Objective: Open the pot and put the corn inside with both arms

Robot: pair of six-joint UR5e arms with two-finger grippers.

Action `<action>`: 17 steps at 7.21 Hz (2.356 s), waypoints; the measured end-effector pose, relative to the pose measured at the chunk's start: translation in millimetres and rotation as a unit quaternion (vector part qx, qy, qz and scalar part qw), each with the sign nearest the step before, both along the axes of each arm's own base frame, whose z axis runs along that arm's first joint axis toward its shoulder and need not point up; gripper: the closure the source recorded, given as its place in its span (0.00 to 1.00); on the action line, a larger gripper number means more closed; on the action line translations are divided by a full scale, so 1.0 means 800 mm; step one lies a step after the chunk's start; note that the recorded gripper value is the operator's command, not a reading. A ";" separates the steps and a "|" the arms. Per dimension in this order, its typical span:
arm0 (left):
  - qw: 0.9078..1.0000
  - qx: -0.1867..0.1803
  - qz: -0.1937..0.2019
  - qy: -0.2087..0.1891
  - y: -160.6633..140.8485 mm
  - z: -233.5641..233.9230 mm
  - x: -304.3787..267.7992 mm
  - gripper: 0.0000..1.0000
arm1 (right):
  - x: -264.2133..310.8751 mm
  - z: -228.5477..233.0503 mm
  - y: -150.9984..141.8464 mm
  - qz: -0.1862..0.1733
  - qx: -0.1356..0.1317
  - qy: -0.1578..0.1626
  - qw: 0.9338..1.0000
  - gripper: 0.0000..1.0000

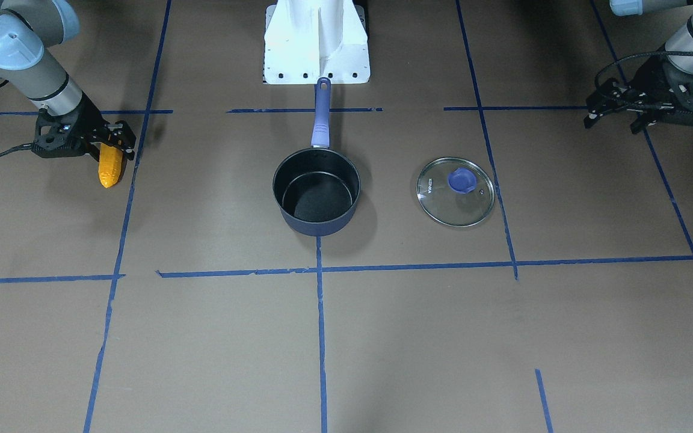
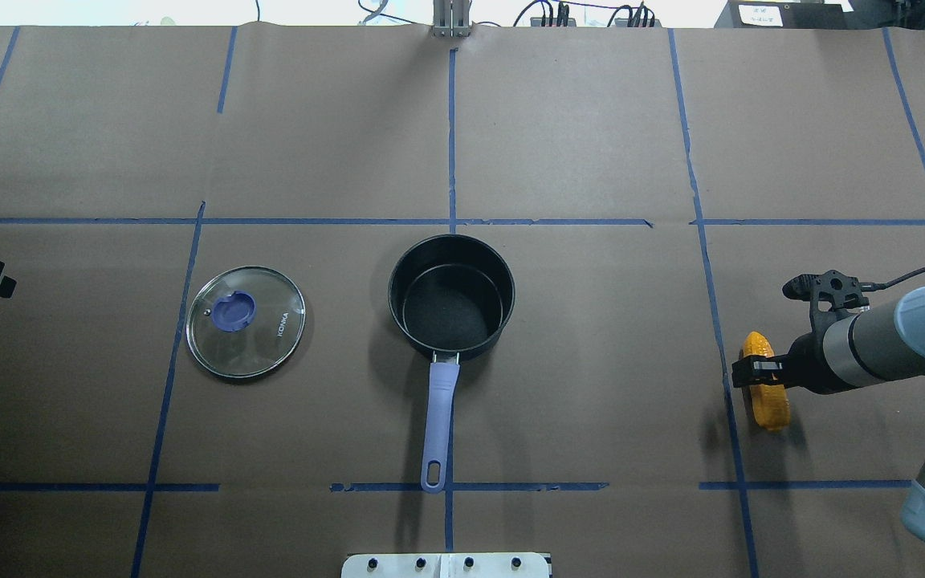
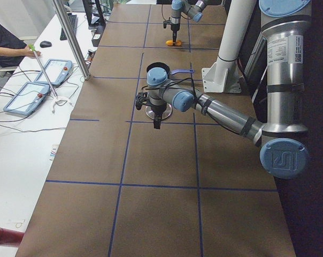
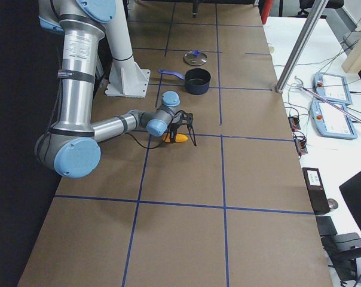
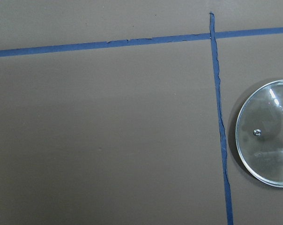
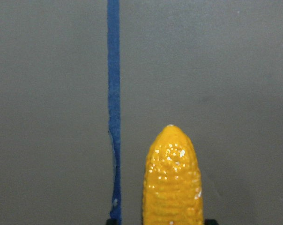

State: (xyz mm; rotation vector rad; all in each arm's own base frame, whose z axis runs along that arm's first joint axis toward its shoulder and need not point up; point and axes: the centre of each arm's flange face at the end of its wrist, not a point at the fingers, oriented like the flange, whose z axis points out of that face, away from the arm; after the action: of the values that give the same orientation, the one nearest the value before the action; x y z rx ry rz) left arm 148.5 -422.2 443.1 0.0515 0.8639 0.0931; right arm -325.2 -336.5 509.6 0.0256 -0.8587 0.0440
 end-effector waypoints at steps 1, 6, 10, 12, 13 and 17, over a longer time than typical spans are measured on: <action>1.000 0.000 0.000 0.000 0.000 0.000 0.000 0.00 | 0.001 0.000 0.001 -0.002 0.001 0.000 1.000 1.00; 1.000 0.004 -0.001 0.003 0.000 -0.006 -0.001 0.00 | -0.141 -0.264 -0.075 0.046 -0.037 -0.069 0.996 1.00; 1.000 0.004 -0.002 0.003 0.000 -0.007 -0.001 0.00 | -0.240 -0.415 -0.116 0.094 -0.093 -0.087 0.987 0.99; 1.000 0.003 -0.002 0.003 0.000 -0.007 -0.001 0.00 | -0.253 -0.428 -0.122 0.095 -0.094 -0.086 0.987 0.22; 1.000 0.003 -0.002 0.003 0.001 -0.007 -0.001 0.00 | -0.256 -0.429 -0.123 0.095 -0.094 -0.086 0.987 0.01; 1.000 0.002 -0.002 0.003 0.001 -0.006 -0.002 0.00 | -0.248 -0.430 -0.125 0.095 -0.096 -0.088 0.987 0.01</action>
State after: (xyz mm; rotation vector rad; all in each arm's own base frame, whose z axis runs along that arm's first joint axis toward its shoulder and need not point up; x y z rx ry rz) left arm 147.2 -421.5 438.3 0.0576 0.8689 0.0909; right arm -523.9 -436.5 165.9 -0.0773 -1.0231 0.3116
